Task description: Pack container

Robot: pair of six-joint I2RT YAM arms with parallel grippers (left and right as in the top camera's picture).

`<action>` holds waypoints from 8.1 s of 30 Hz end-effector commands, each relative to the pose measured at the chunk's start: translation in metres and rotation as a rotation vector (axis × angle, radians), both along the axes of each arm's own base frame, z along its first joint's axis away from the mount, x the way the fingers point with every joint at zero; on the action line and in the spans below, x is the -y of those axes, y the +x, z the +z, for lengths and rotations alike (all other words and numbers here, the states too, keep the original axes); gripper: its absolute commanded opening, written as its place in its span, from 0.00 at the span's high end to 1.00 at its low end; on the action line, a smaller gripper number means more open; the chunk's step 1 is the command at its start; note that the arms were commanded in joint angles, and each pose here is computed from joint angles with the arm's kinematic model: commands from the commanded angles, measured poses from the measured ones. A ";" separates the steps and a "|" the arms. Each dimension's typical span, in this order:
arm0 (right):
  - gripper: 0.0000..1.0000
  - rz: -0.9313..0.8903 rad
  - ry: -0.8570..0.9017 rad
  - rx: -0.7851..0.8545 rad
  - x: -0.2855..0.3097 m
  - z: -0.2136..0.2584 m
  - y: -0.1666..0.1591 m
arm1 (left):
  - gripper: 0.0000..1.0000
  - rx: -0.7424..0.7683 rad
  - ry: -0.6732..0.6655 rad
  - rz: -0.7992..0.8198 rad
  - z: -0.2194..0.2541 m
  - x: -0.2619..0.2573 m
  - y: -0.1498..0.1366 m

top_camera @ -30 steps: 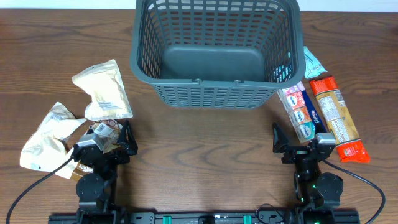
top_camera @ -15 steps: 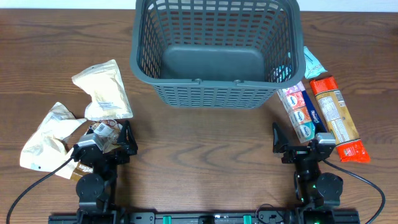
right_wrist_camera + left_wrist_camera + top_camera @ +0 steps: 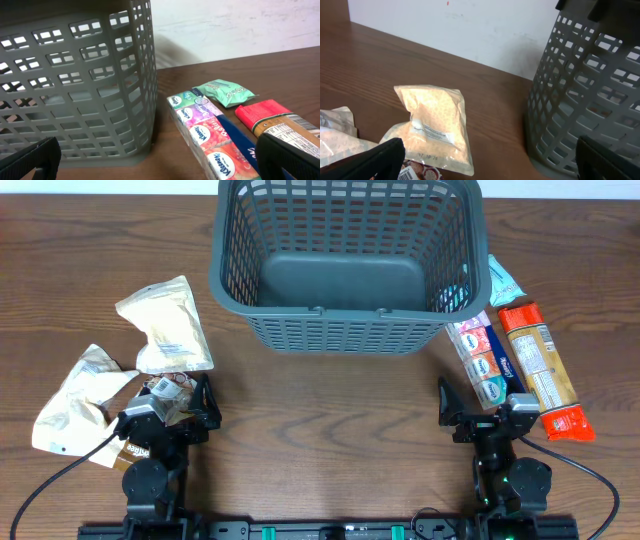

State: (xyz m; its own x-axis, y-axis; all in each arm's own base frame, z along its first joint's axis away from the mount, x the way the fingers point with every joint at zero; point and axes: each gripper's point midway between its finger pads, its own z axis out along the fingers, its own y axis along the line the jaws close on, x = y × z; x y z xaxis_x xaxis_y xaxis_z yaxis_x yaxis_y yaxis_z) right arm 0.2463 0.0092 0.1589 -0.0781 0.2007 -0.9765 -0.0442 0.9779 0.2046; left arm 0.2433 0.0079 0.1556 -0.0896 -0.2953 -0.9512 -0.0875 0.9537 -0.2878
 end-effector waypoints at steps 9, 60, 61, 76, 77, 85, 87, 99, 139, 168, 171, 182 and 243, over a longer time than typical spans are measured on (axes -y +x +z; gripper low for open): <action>0.01 0.000 -0.004 0.000 0.001 -0.001 0.000 | 0.01 -0.042 -0.003 0.006 -0.019 -0.001 0.000; 0.01 0.289 0.059 -0.150 -0.049 0.191 -0.048 | 0.01 -0.252 -0.070 -0.288 0.181 0.050 -0.024; 0.01 0.288 0.063 -0.178 -0.049 0.196 -0.049 | 0.01 -0.279 -0.073 -0.287 0.186 0.050 -0.024; 0.01 0.261 0.025 -0.384 -0.043 0.250 -0.043 | 0.01 -0.319 -0.067 -0.303 0.254 0.052 -0.047; 0.01 0.224 0.016 -0.398 -0.037 0.247 -0.043 | 0.01 -0.340 -0.064 -0.303 0.249 0.052 -0.049; 0.01 0.030 0.005 -0.547 -0.005 0.215 -0.053 | 0.01 -0.400 0.100 -0.352 0.232 0.051 -0.057; 0.01 0.021 0.003 -0.569 -0.003 0.211 -0.053 | 0.01 -0.414 0.108 -0.353 0.229 0.050 -0.057; 0.01 -0.041 -0.027 -0.928 0.025 0.156 -0.033 | 0.01 -0.505 0.174 -0.386 0.210 0.050 -0.057; 0.01 0.131 -0.253 -0.984 0.189 0.077 0.115 | 0.01 -0.584 0.176 -0.362 0.196 0.044 -0.052; 0.01 0.344 -0.379 -1.313 0.108 -0.013 0.139 | 0.01 -0.649 0.171 -0.361 0.185 0.043 -0.040; 0.01 0.303 -0.358 -1.314 0.110 -0.013 0.141 | 0.01 -0.649 0.170 -0.361 0.184 0.043 -0.040; 0.01 0.320 -0.267 -1.343 0.088 -0.048 0.136 | 0.01 -0.650 0.171 -0.361 0.184 0.043 -0.040; 0.01 0.470 -0.271 -1.373 0.077 -0.110 0.108 | 0.01 -0.682 0.166 -0.365 0.179 0.043 -0.045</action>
